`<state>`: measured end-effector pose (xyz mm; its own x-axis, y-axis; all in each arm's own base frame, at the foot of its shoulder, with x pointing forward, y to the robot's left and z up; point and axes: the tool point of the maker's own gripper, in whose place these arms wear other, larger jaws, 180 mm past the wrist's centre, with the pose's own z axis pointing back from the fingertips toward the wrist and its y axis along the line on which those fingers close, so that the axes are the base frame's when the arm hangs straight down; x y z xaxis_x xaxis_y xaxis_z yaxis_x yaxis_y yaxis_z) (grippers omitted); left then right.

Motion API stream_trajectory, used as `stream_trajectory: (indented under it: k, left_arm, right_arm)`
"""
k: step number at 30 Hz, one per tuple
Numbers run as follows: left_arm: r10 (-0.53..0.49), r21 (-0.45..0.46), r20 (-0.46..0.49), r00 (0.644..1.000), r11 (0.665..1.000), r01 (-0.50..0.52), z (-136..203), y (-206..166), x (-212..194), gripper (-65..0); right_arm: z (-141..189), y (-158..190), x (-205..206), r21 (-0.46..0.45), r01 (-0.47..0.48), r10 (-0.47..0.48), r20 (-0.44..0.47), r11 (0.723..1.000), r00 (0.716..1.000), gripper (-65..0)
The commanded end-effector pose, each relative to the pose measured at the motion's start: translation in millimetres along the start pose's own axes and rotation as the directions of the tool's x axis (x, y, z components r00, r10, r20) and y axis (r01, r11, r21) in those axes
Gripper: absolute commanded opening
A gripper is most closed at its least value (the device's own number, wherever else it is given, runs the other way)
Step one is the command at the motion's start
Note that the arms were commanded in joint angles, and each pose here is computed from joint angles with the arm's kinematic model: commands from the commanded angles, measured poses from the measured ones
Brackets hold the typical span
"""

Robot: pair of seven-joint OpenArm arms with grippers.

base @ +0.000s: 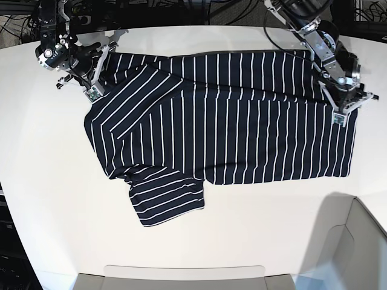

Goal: Fold the T-shirt properly

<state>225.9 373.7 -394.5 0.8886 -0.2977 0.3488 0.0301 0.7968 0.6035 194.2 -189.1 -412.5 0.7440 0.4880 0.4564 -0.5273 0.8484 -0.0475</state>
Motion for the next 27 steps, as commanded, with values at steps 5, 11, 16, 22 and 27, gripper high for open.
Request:
stream_trajectory:
  k: [5,11,16,22,27]
  left_arm:
    - [-0.025,0.054,0.042,0.999,0.998,0.022,3,20,17,-38.8]
    - [0.018,0.079,0.093,0.996,0.997,-0.026,4,34,44,-38.8]
    - [0.031,0.102,0.12,0.992,0.994,-0.043,10,42,54,-38.8]
    - [0.075,0.085,0.164,0.984,0.992,-0.089,31,20,64,-51.8]
    - [0.097,0.039,0.147,0.984,0.994,-0.104,36,-6,57,-65.0]
  right_arm:
    - [3,-5,6,-0.013,-0.008,0.008,0.019,1.0,1.0,-65.0]
    - [3,-5,6,-0.013,-0.008,0.008,0.019,1.0,1.0,-65.0]
    - [3,-5,6,-0.015,-0.007,0.007,0.02,1.0,1.0,-65.0]
    - [7,-11,19,-0.03,-0.012,0.014,0.054,0.999,0.998,-65.0]
    - [15,-11,34,-0.047,-0.036,0.04,0.096,0.998,0.995,-65.0]
